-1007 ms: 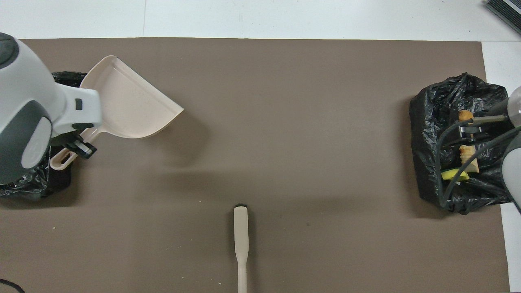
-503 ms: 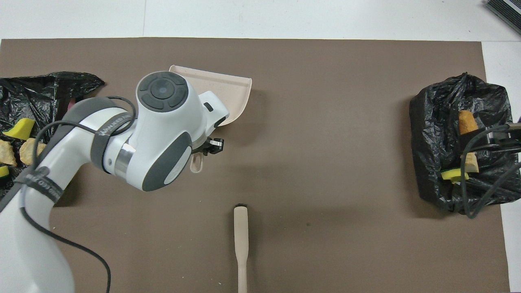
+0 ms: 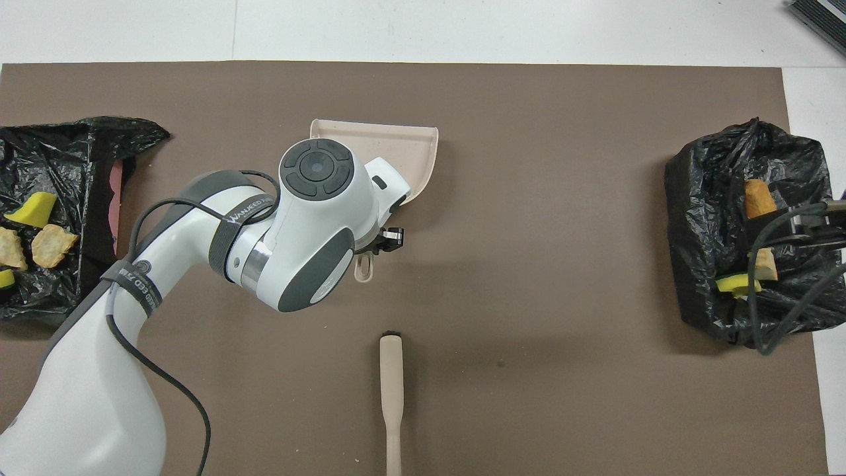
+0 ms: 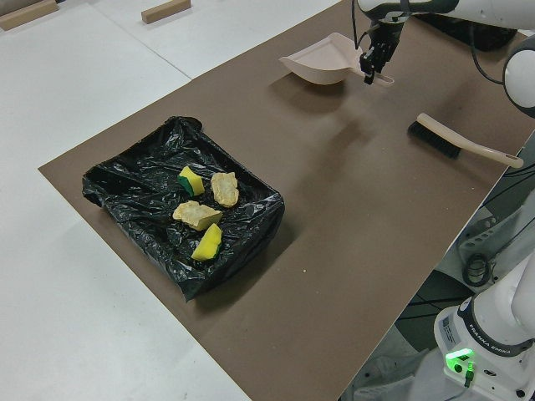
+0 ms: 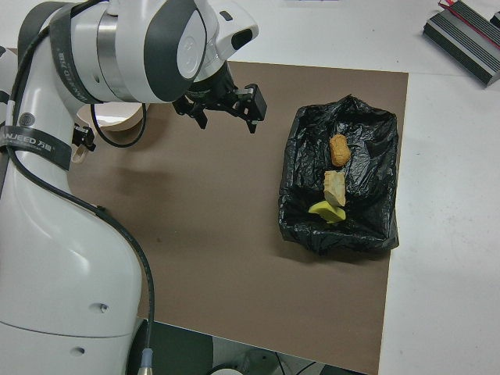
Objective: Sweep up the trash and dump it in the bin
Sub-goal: 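Carry the dustpan to the table centre and set it down with the left gripper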
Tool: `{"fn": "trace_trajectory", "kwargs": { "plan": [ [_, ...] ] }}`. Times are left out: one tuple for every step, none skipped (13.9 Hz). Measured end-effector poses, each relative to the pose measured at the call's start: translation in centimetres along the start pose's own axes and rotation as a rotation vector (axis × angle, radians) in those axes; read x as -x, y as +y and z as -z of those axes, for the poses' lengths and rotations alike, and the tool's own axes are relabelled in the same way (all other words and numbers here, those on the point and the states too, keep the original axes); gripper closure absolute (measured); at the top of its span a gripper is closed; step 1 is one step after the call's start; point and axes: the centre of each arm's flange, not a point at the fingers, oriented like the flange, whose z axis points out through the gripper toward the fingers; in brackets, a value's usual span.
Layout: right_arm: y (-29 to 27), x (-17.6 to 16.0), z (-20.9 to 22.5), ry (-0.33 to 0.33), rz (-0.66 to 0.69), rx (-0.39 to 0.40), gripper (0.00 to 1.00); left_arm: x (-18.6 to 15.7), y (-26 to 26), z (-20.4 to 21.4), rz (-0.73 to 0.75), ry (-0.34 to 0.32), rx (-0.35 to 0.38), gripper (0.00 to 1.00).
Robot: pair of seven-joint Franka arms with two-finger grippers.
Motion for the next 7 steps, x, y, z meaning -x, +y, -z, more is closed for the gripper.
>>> {"fn": "trace_trajectory", "kwargs": {
  "plan": [
    [-0.1,0.2,-0.1,-0.02,0.002,0.0,0.0,-0.1,0.0,-0.5,0.005,-0.006,0.001,0.68],
    [-0.2,0.4,-0.2,-0.029,0.004,0.001,0.0,-0.2,0.0,-1.3,0.006,-0.018,0.002,0.68],
    [-0.3,0.4,-0.1,-0.03,0.006,0.001,0.0,-0.3,0.1,-2.2,0.005,-0.03,0.004,0.68],
    [-0.3,0.5,-0.1,-0.03,0.006,0.001,0.0,-0.4,0.3,-3.0,0.003,-0.039,0.008,0.68],
    [-0.3,0.5,-0.1,-0.03,0.006,0.001,0.0,-0.3,0.5,-3.5,0.004,-0.047,0.01,0.68],
    [-0.2,0.5,-0.1,-0.03,0.004,0.001,0.0,-0.3,0.7,-3.6,0.009,-0.049,0.011,0.68],
    [-0.2,0.5,-0.1,-0.03,0.004,0.001,0.0,-0.2,0.9,-3.6,0.01,-0.048,0.013,0.68]
  ]
}}
